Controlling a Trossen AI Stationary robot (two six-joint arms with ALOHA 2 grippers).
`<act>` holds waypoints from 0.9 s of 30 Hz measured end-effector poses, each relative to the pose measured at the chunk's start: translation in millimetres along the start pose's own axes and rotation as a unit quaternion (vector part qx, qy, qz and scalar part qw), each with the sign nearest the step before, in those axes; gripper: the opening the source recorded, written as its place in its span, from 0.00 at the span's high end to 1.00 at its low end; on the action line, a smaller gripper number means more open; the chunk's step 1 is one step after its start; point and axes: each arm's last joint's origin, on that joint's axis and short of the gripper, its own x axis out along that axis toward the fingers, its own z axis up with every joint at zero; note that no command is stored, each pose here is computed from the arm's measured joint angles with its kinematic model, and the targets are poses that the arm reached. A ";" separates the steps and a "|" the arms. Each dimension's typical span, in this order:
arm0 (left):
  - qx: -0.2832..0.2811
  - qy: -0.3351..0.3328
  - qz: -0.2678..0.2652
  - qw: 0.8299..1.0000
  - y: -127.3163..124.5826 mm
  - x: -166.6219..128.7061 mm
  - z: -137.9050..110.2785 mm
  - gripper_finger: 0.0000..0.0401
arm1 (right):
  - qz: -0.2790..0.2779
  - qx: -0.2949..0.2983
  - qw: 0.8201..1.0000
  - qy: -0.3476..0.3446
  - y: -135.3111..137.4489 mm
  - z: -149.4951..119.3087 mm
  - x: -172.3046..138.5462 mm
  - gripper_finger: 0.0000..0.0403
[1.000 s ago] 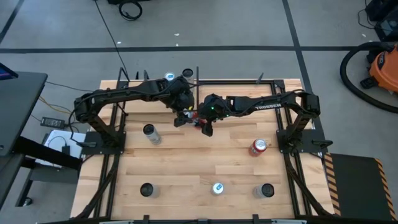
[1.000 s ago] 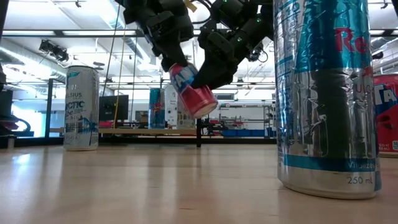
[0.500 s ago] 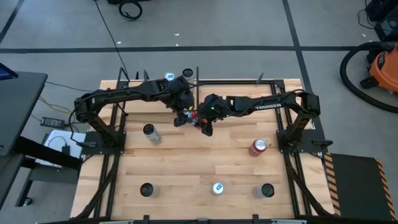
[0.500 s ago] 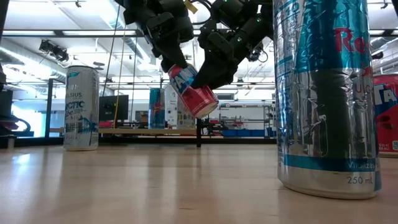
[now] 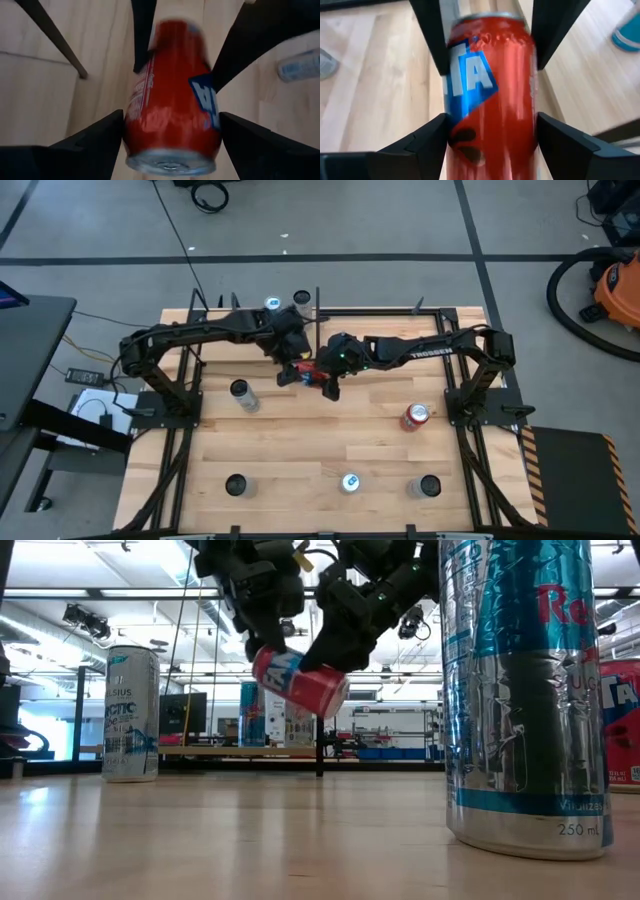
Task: Place canned beverage on shelf
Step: Put the top orange soda can on the shelf
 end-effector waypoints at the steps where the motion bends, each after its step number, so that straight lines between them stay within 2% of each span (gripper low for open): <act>1: 0.001 0.004 0.000 1.000 -0.4 0.5 -0.6 0.21 | -0.002 -0.002 1.000 -0.002 0.6 0.4 0.0 0.32; 4: 0.004 0.006 0.003 1.000 0.1 1.0 -1.0 0.21 | -0.018 -0.001 1.000 -0.002 0.0 0.3 -0.1 0.32; 17: -0.004 0.012 0.003 1.000 2.9 0.0 -2.6 0.23 | -0.018 0.009 1.000 -0.021 -0.5 4.9 -1.6 0.35; 20: -0.006 0.001 -0.015 1.000 2.0 0.2 -0.6 0.25 | -0.017 0.019 0.998 -0.052 0.1 13.8 -5.2 0.38; 27: -0.005 0.009 -0.028 1.000 -1.2 0.8 -2.0 0.26 | -0.018 0.034 0.999 -0.031 -0.3 8.0 -3.3 0.46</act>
